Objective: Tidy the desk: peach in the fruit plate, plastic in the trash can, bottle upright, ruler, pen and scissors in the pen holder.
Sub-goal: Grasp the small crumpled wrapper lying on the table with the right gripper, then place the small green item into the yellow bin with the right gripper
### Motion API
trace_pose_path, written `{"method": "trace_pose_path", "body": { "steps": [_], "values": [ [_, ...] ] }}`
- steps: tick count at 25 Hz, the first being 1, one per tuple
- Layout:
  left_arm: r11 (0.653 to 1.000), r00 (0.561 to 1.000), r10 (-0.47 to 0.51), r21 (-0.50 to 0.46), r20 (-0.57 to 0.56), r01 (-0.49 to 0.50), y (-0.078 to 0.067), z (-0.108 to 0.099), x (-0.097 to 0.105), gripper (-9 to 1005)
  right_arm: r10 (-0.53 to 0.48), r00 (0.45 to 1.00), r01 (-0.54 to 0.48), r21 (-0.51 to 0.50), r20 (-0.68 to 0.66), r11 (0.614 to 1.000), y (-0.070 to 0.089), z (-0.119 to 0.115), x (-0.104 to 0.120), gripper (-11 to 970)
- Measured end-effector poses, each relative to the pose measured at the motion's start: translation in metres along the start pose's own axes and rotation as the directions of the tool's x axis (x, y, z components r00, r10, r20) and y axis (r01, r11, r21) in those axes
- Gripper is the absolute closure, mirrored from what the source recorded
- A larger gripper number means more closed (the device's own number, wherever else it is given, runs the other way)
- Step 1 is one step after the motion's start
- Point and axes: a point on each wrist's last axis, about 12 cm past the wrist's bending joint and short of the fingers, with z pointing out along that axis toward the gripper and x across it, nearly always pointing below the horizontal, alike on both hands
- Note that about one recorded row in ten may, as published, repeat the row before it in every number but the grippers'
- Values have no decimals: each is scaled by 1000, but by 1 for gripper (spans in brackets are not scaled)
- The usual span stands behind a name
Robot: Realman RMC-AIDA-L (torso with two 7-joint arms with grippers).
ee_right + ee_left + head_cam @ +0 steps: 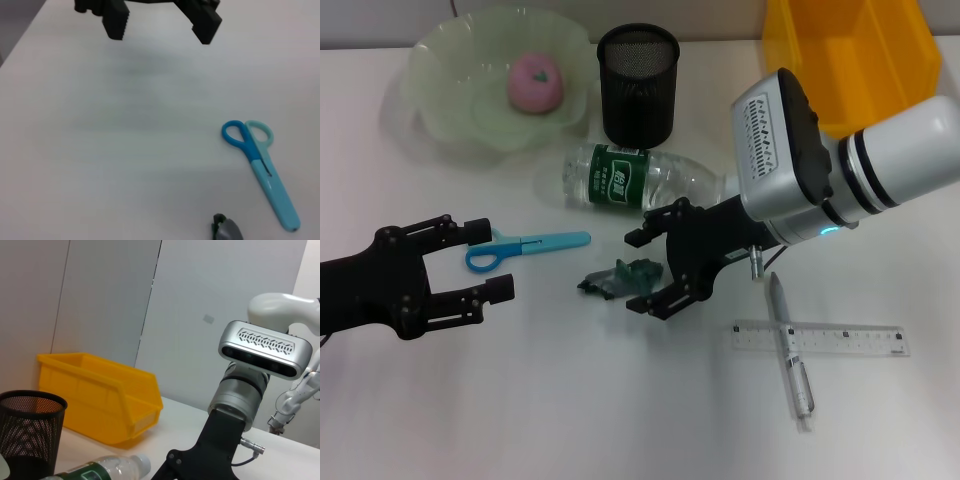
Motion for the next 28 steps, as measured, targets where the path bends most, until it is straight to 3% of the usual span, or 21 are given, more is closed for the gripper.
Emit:
{"method": "trace_pose_path", "body": {
  "steps": [8, 13, 24, 28],
  "values": [
    [1000, 1000, -7, 2, 4, 7, -1, 1, 0, 205, -10, 1000, 10, 15, -19, 1000, -1, 3, 1, 226],
    [1000, 1000, -7, 2, 4, 7, -1, 1, 1, 206, -30, 999, 31, 19, -35, 999, 2, 12, 0, 454],
    [1000, 1000, -5, 0, 6, 5, 0, 1, 0, 207, -21, 1000, 21, 33, -15, 999, 2, 12, -2, 572],
    [1000, 1000, -3, -2, 7, 3, 0, 1, 0, 207, 1, 1000, -2, 37, 11, 999, 1, 9, -2, 722]
  ]
}}
